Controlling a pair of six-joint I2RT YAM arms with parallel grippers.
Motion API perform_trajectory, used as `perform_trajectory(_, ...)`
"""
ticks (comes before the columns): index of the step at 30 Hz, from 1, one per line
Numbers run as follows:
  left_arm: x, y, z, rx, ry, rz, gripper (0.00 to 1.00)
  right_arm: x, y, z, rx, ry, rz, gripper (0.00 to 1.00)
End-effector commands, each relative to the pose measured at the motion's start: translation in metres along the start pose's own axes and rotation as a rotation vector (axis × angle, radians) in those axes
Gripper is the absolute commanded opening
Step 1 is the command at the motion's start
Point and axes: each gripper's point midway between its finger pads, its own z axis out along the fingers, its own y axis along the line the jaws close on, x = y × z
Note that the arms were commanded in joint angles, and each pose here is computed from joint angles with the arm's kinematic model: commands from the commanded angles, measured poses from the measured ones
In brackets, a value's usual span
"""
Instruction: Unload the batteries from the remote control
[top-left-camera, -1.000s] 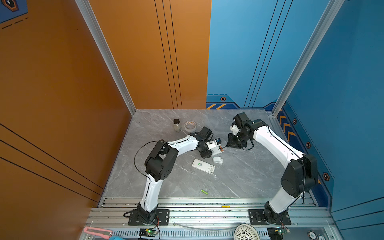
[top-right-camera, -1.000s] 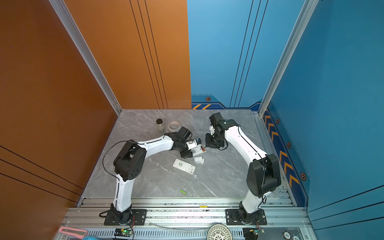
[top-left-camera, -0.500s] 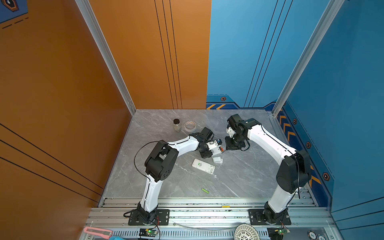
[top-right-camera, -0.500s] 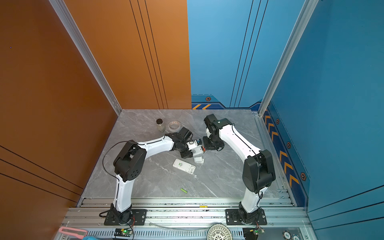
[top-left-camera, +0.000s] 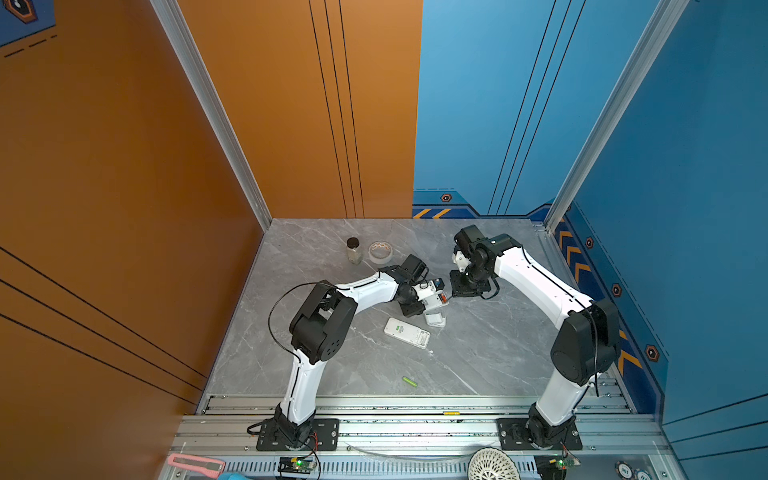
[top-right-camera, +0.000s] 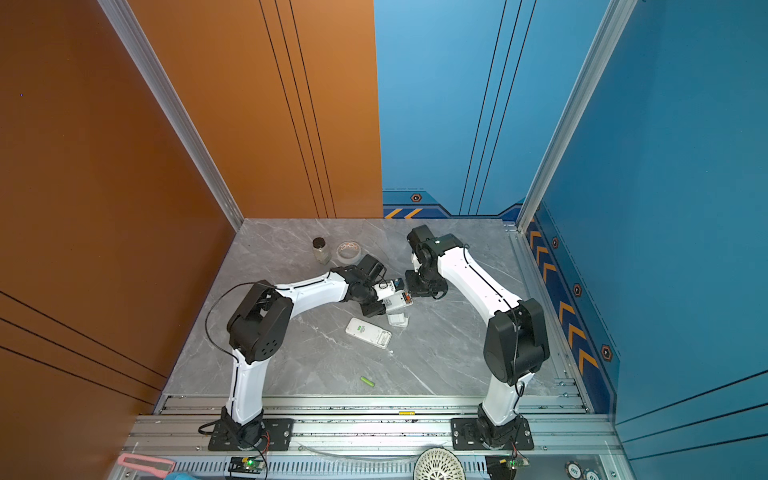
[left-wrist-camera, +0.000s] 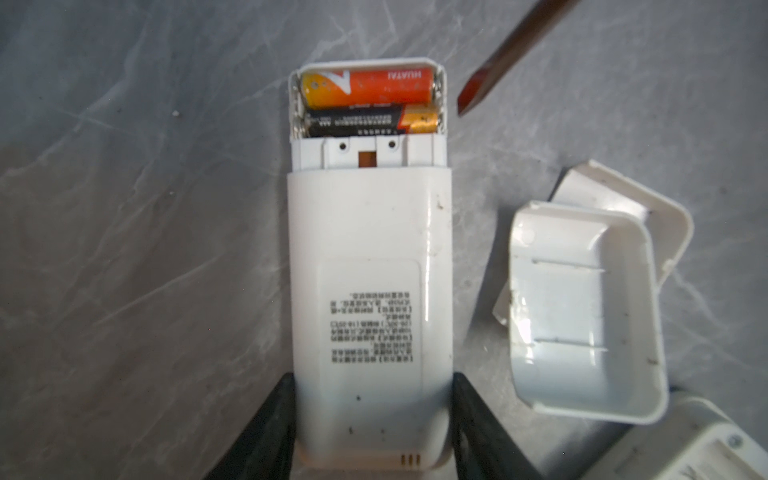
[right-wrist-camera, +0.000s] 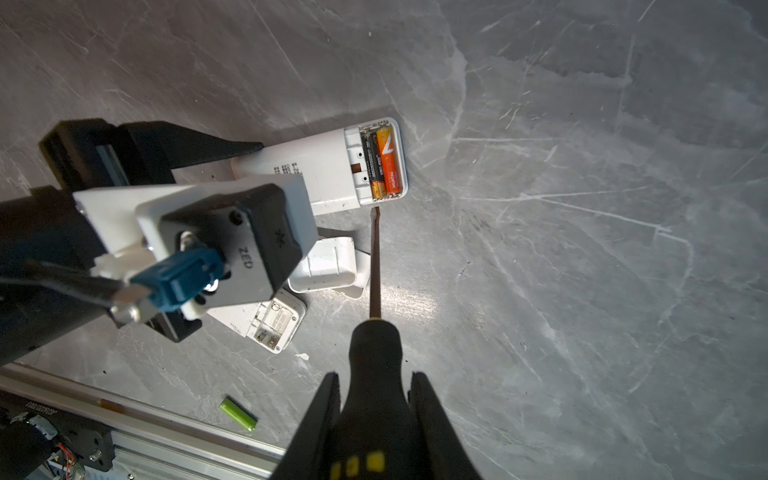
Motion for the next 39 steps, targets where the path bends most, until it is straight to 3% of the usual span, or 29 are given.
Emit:
perform_trajectory(1, 0.012, -0.012, 0.007, 0.022, 0.046, 0.027, 0.35, -0.001, 0.0, 0.002, 0.015, 0.015, -0.016, 0.0)
perform_trajectory(39, 0.012, -0.01, 0.007, 0.015, 0.047, 0.03, 0.34, -0.008, -0.001, -0.007, 0.004, -0.023, 0.001, 0.0)
